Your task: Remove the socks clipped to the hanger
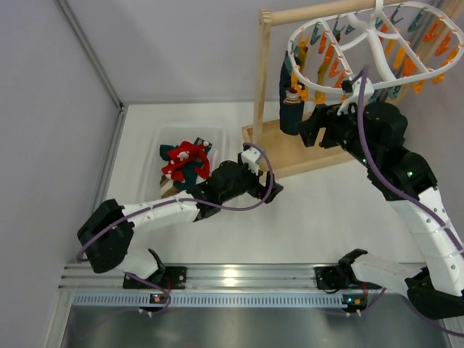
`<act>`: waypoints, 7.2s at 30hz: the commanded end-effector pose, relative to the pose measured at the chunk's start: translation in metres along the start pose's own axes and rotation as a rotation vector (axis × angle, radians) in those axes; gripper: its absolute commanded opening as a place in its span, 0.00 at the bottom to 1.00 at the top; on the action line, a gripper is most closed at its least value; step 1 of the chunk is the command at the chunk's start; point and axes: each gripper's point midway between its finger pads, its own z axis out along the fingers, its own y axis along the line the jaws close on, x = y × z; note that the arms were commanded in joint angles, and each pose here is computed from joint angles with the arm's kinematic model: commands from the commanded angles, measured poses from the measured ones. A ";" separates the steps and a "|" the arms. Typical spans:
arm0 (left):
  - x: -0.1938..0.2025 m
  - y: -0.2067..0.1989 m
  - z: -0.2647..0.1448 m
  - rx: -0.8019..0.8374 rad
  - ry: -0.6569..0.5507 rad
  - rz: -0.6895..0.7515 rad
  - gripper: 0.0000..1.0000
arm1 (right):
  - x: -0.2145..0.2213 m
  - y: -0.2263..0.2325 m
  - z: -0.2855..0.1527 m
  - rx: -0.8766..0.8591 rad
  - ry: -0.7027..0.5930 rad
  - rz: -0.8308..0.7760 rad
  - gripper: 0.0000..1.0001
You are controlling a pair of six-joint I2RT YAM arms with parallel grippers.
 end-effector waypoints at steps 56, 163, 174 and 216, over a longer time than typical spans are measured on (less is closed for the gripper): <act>-0.148 0.105 0.187 -0.567 -0.475 0.296 0.15 | 0.064 0.004 -0.104 -0.152 -0.168 0.041 0.99; -0.101 -0.151 0.182 -0.415 -0.403 0.632 0.00 | -0.027 -0.142 0.012 1.062 -0.009 -0.491 0.58; -0.100 -0.152 0.181 -0.402 -0.402 0.626 0.00 | -0.028 -0.143 0.017 1.071 0.001 -0.508 0.41; -0.034 0.068 -0.033 -0.780 -0.029 0.181 0.00 | 0.003 -0.127 -0.008 0.522 -0.077 -0.253 0.04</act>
